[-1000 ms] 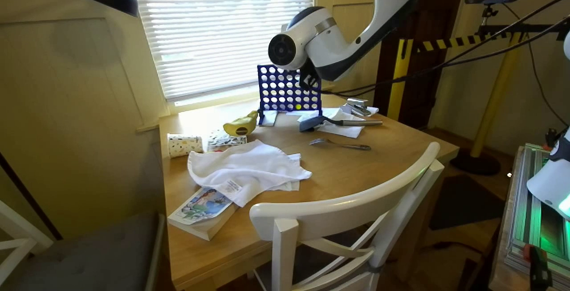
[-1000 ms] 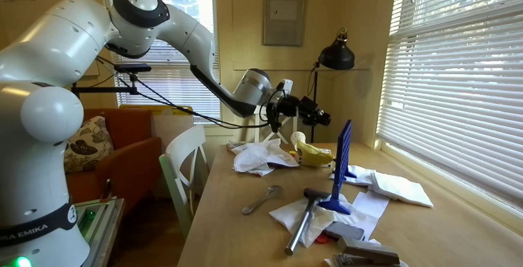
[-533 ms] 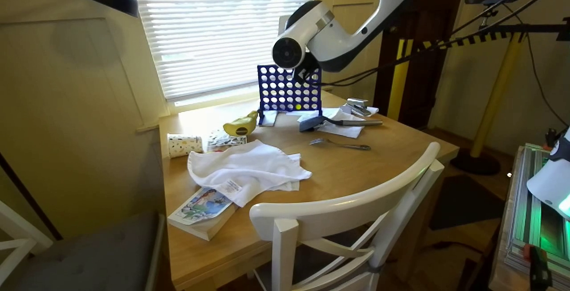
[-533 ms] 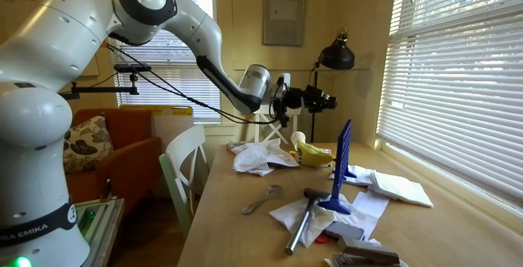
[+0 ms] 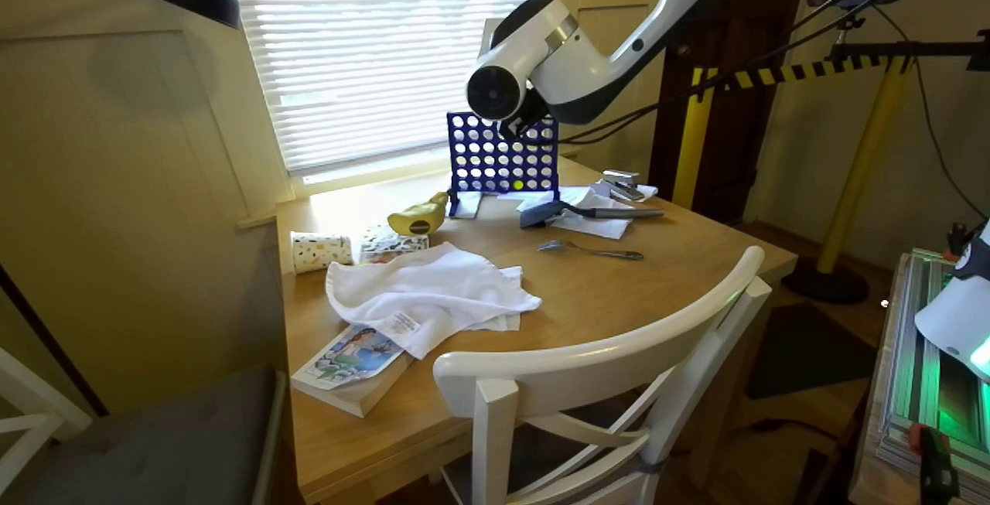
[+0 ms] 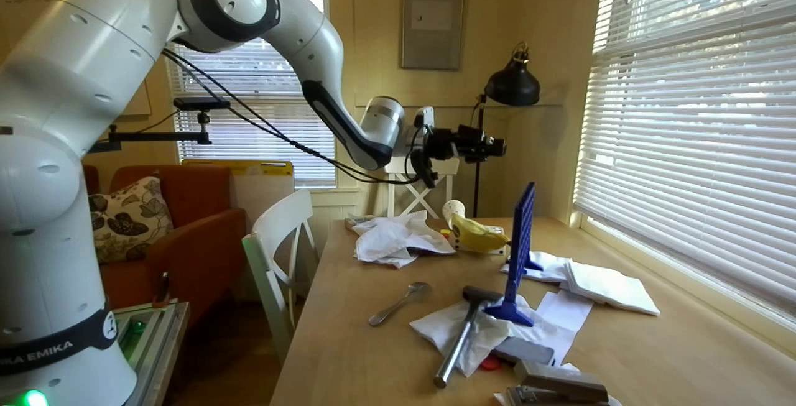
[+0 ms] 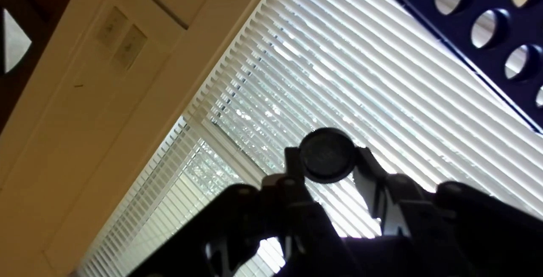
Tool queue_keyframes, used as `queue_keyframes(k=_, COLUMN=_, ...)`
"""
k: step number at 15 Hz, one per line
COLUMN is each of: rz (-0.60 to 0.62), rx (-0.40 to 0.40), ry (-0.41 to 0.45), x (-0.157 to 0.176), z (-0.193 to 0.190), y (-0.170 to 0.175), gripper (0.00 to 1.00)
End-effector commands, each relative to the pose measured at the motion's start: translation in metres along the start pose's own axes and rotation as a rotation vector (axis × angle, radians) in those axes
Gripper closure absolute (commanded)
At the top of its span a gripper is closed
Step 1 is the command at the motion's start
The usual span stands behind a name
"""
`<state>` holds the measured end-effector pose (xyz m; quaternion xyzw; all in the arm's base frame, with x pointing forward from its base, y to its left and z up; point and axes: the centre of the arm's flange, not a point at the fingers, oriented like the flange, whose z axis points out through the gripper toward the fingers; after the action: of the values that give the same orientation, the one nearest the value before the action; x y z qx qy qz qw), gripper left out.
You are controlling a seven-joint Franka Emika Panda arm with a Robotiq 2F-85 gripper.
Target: Pick up the black object from the table and put it in the blue object
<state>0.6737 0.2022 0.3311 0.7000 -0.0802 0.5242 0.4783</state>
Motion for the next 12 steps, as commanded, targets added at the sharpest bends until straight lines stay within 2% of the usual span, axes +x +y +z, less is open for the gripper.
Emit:
queue_keyframes(k=1, rz=0.003, rx=0.006, ry=-0.004, x=0.000, z=-0.001, y=-0.001, gripper=0.65)
queue_keyframes(k=2, rz=0.005, rx=0.007, ry=-0.006, x=0.000, z=-0.001, y=-0.001, gripper=0.90)
queue_keyframes(k=6, rz=0.016, rx=-0.080, ry=-0.053, x=-0.012, z=-0.015, y=0.003, gripper=0.90)
queue_keyframes(k=9, rz=0.019, rx=-0.186, ry=-0.030, x=-0.025, z=-0.039, y=0.017, gripper=0.90)
queue_keyframes(k=12, rz=0.076, rx=-0.160, ry=0.043, x=-0.051, z=-0.058, y=0.027, gripper=0.90)
